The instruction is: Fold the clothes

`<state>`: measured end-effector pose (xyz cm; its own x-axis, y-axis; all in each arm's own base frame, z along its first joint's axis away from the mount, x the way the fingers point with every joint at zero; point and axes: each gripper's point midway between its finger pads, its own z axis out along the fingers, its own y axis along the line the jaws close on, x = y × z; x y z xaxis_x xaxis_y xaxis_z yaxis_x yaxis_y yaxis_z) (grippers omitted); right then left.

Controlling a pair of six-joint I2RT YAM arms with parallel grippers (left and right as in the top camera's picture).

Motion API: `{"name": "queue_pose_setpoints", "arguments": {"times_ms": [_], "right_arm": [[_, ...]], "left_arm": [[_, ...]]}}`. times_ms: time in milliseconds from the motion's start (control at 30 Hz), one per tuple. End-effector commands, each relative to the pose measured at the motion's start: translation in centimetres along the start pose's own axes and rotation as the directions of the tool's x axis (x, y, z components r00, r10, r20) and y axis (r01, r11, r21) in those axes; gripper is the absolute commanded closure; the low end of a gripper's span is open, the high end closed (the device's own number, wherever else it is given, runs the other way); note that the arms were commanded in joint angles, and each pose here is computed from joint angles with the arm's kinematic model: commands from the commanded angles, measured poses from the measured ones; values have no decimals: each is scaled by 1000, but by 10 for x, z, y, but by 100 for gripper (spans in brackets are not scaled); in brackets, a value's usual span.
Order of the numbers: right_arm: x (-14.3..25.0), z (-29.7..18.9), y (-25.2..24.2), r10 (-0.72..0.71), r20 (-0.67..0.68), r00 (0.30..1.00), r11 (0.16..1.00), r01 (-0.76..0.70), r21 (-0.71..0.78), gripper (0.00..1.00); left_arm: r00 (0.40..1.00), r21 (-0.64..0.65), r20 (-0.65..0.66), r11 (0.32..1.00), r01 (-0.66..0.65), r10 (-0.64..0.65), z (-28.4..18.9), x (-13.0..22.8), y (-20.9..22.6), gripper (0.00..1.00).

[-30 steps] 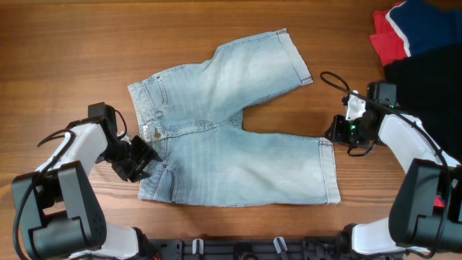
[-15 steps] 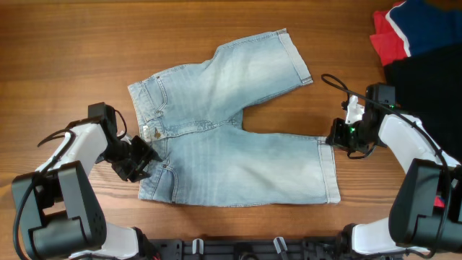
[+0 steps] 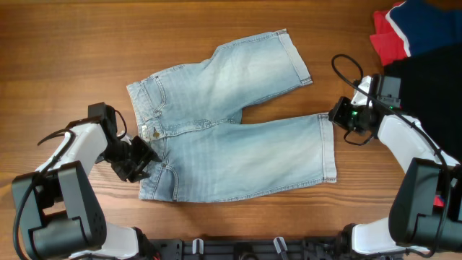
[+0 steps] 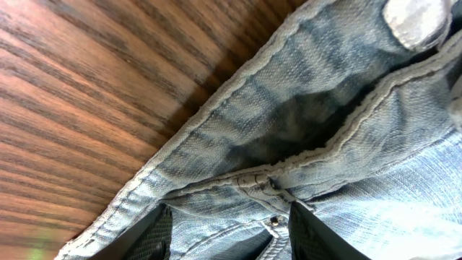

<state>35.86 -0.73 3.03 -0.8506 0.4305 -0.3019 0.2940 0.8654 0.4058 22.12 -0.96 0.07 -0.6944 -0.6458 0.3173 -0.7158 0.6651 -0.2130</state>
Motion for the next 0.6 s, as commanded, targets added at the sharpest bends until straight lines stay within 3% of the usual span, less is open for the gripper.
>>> {"name": "queue_pose_setpoints", "arguments": {"times_ms": [0,200,300,567], "right_arm": [[5,3,-6,30,-17,999,999,-30,30,64],[-27,-10,10,-7,78,997,1000,7,-6,57],[-48,-12,30,-110,164,980,991,120,-52,58],[-42,40,61,-207,164,965,968,226,-107,53]], "left_arm": [[997,-176,80,984,-3,18,3,-18,37,48],[997,-176,80,984,-3,18,3,-18,37,47],[997,-176,81,984,-3,17,3,-18,37,47],[996,-170,91,985,-5,21,3,-21,35,47]]}}
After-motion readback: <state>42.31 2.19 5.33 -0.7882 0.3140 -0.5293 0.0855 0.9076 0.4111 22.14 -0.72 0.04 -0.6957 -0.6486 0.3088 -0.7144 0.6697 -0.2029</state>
